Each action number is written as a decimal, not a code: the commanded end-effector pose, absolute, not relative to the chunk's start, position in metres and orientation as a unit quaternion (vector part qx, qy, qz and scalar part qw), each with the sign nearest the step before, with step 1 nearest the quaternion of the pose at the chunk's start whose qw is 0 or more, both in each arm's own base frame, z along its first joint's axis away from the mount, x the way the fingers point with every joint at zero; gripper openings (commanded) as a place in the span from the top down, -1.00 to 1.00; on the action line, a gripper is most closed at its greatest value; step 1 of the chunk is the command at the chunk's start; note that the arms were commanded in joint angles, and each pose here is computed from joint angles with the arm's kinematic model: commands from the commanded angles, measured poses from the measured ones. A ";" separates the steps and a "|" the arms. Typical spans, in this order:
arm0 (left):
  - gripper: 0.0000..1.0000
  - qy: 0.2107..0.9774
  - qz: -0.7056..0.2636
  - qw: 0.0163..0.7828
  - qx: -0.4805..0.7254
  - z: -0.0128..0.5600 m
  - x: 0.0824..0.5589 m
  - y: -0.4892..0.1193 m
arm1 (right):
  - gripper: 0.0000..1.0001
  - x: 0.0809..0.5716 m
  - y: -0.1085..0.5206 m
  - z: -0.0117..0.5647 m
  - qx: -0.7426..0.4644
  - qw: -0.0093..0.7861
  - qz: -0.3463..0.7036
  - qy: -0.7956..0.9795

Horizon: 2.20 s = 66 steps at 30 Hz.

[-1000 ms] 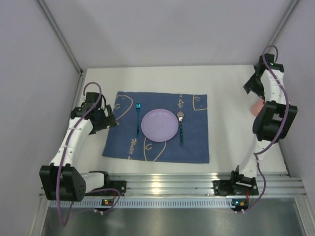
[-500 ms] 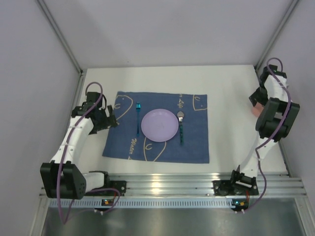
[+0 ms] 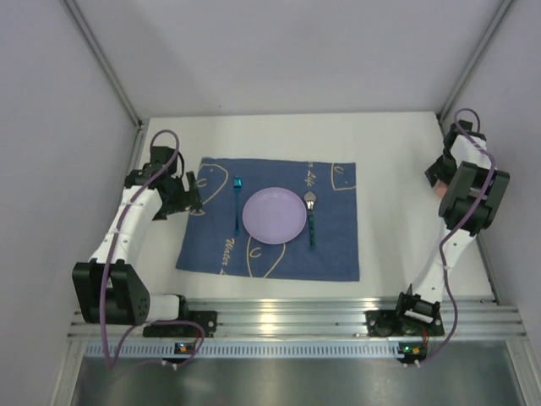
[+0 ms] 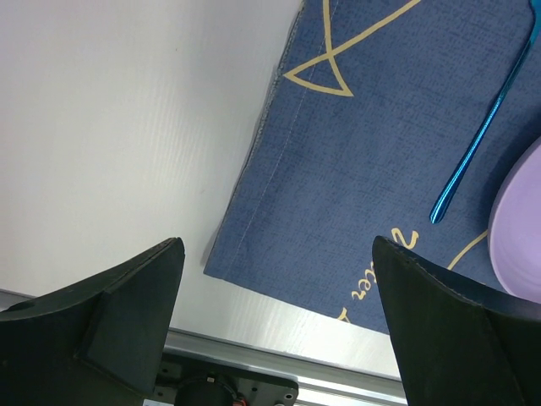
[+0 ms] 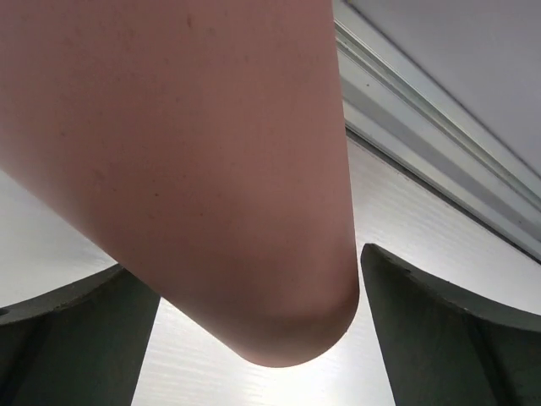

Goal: Set the dinner table for one person

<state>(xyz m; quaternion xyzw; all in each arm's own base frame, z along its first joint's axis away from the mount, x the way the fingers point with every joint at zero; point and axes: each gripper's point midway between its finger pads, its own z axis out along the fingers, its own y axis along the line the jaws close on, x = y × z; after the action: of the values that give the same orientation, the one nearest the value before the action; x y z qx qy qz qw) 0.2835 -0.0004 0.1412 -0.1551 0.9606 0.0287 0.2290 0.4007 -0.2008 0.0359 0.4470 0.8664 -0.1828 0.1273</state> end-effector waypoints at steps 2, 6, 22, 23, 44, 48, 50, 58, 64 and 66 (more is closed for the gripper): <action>-0.96 0.960 0.023 0.242 -0.141 0.155 0.293 -0.003 | -1.00 0.419 -0.215 0.043 0.442 0.162 -0.182 0.863; -0.96 0.960 0.021 0.238 -0.143 0.153 0.291 -0.004 | -0.99 0.425 -0.217 0.050 0.430 0.177 -0.178 0.867; -0.97 0.960 0.013 0.237 -0.149 0.149 0.284 -0.008 | 1.00 0.440 -0.192 0.058 0.385 0.207 -0.094 0.894; -0.97 0.958 0.009 0.244 -0.149 0.149 0.286 -0.010 | 1.00 0.445 -0.177 0.067 0.371 0.223 -0.079 0.898; -0.97 0.737 -0.566 0.318 -0.188 0.315 0.392 -0.175 | 1.00 0.244 0.306 0.220 -0.187 0.209 0.444 0.851; -0.94 0.726 -0.601 0.270 -0.200 0.305 0.398 -0.185 | 1.00 0.220 0.319 0.226 -0.229 0.197 0.454 0.838; -0.86 0.724 -0.618 0.240 -0.190 0.303 0.396 -0.196 | 1.00 0.213 0.326 0.231 -0.246 0.199 0.454 0.833; -0.46 0.768 -0.604 0.134 -0.167 0.266 0.365 -0.212 | 1.00 0.229 0.333 0.250 -0.259 0.236 0.434 0.830; -0.26 0.760 -0.623 0.123 -0.139 0.279 0.343 -0.216 | 1.00 0.238 0.332 0.253 -0.276 0.247 0.411 0.833; -0.14 0.751 -0.639 0.120 -0.111 0.290 0.338 -0.222 | 1.00 0.238 0.333 0.250 -0.278 0.243 0.411 0.834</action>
<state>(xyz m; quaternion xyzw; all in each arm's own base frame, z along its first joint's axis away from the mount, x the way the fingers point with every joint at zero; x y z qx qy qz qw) 0.3590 -0.2143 0.2610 -0.1618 0.7667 -0.6086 0.1246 0.2349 0.3284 0.2449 -0.2569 0.8411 0.4154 0.2323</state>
